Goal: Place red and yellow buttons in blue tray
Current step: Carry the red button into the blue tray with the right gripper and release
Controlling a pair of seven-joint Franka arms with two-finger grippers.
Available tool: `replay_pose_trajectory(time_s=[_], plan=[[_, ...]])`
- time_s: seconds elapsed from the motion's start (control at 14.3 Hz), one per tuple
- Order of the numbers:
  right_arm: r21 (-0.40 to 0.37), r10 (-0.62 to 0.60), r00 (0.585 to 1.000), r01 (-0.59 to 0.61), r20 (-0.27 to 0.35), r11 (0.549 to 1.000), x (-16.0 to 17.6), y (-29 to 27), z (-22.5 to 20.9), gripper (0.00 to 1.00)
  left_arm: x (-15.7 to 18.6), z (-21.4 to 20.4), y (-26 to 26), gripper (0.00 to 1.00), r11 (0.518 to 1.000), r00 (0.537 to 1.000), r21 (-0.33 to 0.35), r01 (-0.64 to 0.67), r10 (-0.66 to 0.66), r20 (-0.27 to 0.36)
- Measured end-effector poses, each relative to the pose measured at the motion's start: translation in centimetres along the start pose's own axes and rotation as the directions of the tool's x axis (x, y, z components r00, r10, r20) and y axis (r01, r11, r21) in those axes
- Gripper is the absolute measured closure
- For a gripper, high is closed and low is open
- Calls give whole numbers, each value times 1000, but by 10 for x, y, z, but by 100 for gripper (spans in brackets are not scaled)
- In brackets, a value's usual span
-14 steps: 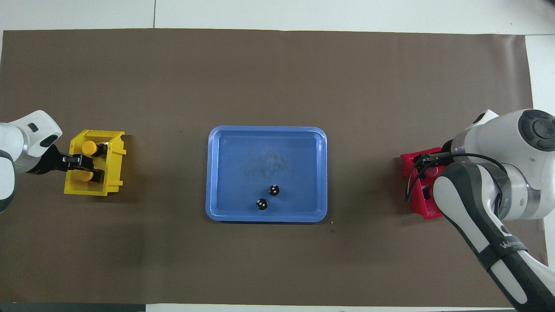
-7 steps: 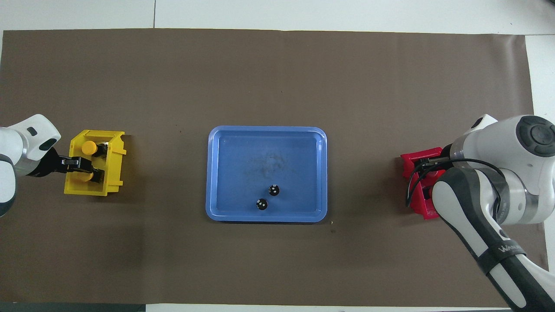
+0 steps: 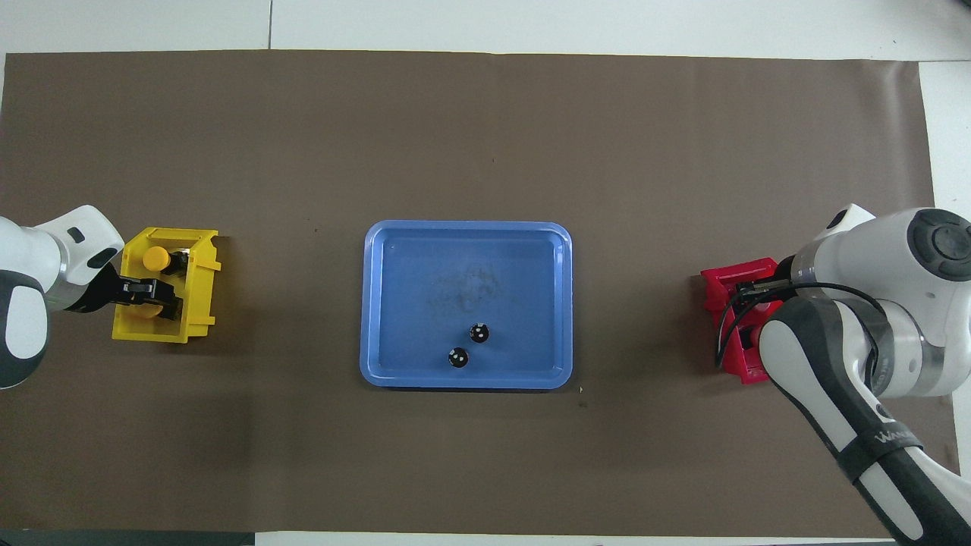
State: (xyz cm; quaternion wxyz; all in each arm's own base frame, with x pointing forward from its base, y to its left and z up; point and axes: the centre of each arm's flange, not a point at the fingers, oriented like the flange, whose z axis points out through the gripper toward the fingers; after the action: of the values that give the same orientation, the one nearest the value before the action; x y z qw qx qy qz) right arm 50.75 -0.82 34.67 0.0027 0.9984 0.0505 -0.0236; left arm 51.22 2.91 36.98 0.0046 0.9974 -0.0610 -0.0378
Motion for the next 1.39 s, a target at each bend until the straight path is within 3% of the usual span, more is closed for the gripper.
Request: replay_pose_trajectory(time_s=[0.21, 0.35, 0.56, 0.7, 0.77, 0.84, 1.11, 1.39], plan=[[-1, -6, 1000, 6, -4, 1000, 2, -3, -5, 59, -1, 3, 0, 32, 1000, 1000, 1, 0, 0, -4], [2, -13, 1000, 13, 25, 1000, 10, -5, -25, 59, -1, 4, 0, 33, 1000, 1000, 1, 0, 0, -7], [5, -33, 996, 33, 78, 999, 40, -13, -102, 59, -3, 7, 0, 37, 1000, 1000, 1, 1, -1, -3], [2, -43, 995, 43, 88, 999, 60, -33, -148, 59, -3, 8, 0, 51, 1000, 1000, 0, 2, -2, -2], [-3, -30, 996, 30, 81, 1000, 70, -51, -163, 59, -3, 8, -1, 51, 1000, 1000, 0, 2, -2, -2], [-6, -20, 998, 20, 63, 1000, 81, -77, -173, 59, -4, 8, -1, 59, 1000, 1000, 0, 3, -3, -2], [-4, 55, 998, -55, 24, 998, 107, -205, -175, 59, -3, 7, -2, 59, 1000, 1000, 0, 4, -4, -2], [-10, 68, 998, -68, -14, 998, 109, -347, -130, 59, 1, -21, 0, 59, 1000, 999, -8, 2, -1, 48]])
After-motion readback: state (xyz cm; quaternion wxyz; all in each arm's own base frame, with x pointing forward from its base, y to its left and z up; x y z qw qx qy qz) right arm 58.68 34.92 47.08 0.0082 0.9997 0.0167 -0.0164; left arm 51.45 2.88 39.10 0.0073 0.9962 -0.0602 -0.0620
